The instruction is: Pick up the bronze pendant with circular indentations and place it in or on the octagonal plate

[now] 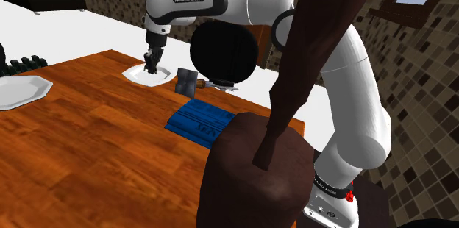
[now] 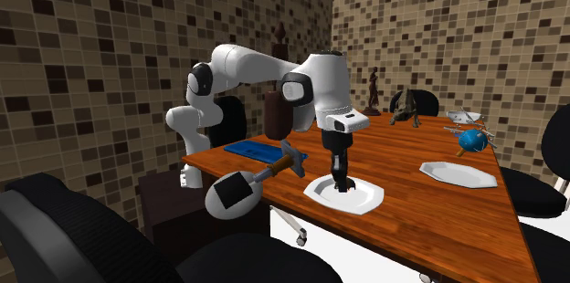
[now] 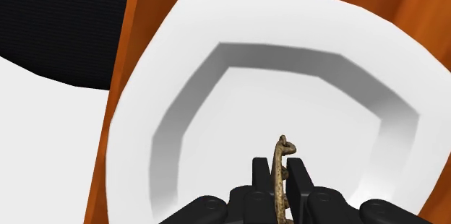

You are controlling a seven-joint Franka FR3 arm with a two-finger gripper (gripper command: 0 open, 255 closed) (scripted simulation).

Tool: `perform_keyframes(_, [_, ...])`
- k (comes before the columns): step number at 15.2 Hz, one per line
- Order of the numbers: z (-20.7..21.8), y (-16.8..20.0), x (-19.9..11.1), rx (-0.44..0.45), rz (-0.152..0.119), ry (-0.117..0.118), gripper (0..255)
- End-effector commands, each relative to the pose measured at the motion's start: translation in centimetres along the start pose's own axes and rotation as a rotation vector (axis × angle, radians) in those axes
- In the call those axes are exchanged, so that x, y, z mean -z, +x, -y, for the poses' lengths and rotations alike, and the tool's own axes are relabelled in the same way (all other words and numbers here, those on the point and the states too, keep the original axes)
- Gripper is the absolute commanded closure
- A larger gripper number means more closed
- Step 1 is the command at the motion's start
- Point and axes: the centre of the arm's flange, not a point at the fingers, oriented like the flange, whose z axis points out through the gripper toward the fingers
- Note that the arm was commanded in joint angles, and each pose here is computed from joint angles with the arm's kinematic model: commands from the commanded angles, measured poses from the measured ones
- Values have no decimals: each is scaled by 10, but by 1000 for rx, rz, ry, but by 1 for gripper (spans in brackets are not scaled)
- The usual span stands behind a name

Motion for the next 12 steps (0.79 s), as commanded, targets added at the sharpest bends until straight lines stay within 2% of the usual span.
perform_keyframes(1, [-1, 0, -5, 0, -1, 0, 255])
perform_keyframes(7, [-1, 0, -5, 0, -1, 0, 255])
perform_keyframes(8, [-1, 0, -5, 0, -1, 0, 0])
perform_keyframes(12, [-1, 0, -5, 0, -1, 0, 0])
